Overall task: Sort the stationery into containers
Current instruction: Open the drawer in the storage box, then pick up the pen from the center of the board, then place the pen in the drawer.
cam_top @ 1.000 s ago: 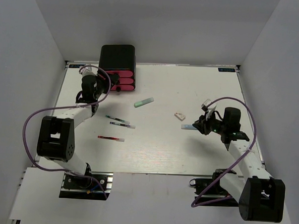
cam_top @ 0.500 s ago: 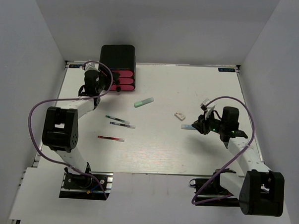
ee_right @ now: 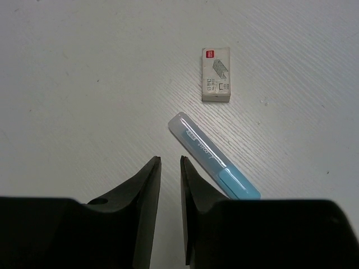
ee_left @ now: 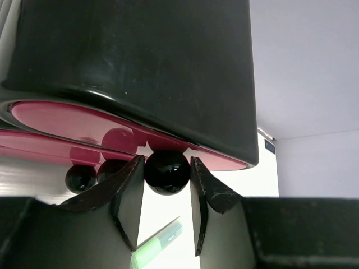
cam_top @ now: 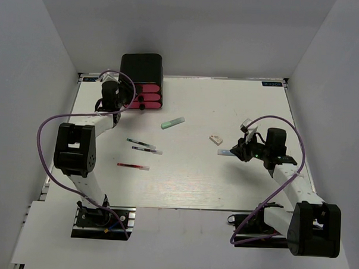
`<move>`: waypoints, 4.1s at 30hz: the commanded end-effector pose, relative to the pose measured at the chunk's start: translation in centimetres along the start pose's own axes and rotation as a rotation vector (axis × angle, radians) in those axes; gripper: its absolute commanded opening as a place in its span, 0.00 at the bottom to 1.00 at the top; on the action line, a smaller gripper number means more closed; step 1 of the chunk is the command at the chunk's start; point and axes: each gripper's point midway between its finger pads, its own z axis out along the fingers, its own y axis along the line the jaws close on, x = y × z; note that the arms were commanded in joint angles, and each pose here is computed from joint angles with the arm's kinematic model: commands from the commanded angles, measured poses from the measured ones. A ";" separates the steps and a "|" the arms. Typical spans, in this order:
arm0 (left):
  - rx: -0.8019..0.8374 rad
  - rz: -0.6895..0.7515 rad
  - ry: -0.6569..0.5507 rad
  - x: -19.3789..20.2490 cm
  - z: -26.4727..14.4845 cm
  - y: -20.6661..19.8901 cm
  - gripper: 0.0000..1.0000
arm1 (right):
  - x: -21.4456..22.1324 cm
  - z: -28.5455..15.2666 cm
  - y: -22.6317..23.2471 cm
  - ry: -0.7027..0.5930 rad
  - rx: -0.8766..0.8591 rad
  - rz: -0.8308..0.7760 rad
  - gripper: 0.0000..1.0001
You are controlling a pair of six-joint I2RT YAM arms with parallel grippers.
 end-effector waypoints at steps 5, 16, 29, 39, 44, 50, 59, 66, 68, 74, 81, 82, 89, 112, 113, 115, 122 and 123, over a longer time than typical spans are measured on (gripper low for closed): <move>0.050 0.020 -0.005 0.1 -2.0 -0.6 0.16 | -2.9 0.2 -0.4 -0.052 -0.033 -0.139 0.29; 0.026 0.059 0.041 3.2 -7.5 0.9 0.46 | -4.4 3.2 0.4 -0.056 -0.205 -0.357 0.50; 0.052 0.113 0.057 2.6 -9.2 -0.7 0.84 | -7.4 12.4 1.7 -0.022 -0.576 -0.755 0.61; 0.027 0.119 0.056 3.8 -13.4 0.2 0.87 | -11.8 22.5 1.0 -0.019 -0.518 -0.826 0.66; 0.000 0.114 0.070 4.6 -15.3 0.9 0.87 | -11.3 26.3 0.4 0.001 -0.492 -0.820 0.66; -0.052 0.072 0.104 6.7 -18.5 2.8 0.87 | -10.6 29.5 1.4 0.031 -0.542 -0.854 0.64; -0.098 0.020 0.078 8.1 -22.7 4.4 0.88 | -6.7 30.3 2.5 0.135 -0.667 -0.860 0.56; -0.120 0.016 0.098 8.9 -23.8 5.0 0.88 | -2.3 27.8 3.3 0.261 -0.812 -0.875 0.27; -0.121 0.005 0.098 9.1 -23.9 5.2 0.88 | -1.2 25.7 4.2 0.318 -0.873 -0.835 0.21; -0.116 -0.010 0.103 9.7 -23.7 5.5 0.88 | -2.7 21.6 6.1 0.289 -0.889 -0.808 0.00; -0.087 -0.037 0.087 10.0 -23.4 5.4 0.88 | -14.1 19.4 8.3 -0.005 -0.700 -0.759 0.00; -0.085 -0.037 0.086 9.9 -23.2 5.4 0.88 | -15.3 19.2 8.5 -0.035 -0.686 -0.762 0.00; -0.065 -0.050 0.025 8.2 -21.1 4.9 0.88 | -26.1 18.2 10.5 -0.295 -0.524 -0.791 0.00; -0.128 -0.049 0.082 7.0 -12.2 5.6 0.89 | -32.7 29.5 16.2 -0.556 -0.389 -0.762 0.09; -0.135 -0.050 0.088 7.2 -12.2 5.8 0.89 | -32.6 29.6 16.0 -0.551 -0.381 -0.764 0.17; -0.133 -0.038 0.088 7.1 -12.4 5.7 0.89 | -32.3 29.6 15.7 -0.539 -0.376 -0.767 0.34; -0.136 -0.029 0.091 7.4 -13.4 5.8 0.89 | -32.2 28.1 15.1 -0.517 -0.360 -0.786 0.50; -0.132 -0.029 0.088 7.2 -13.6 5.6 0.89 | -32.3 27.8 15.3 -0.518 -0.360 -0.790 0.52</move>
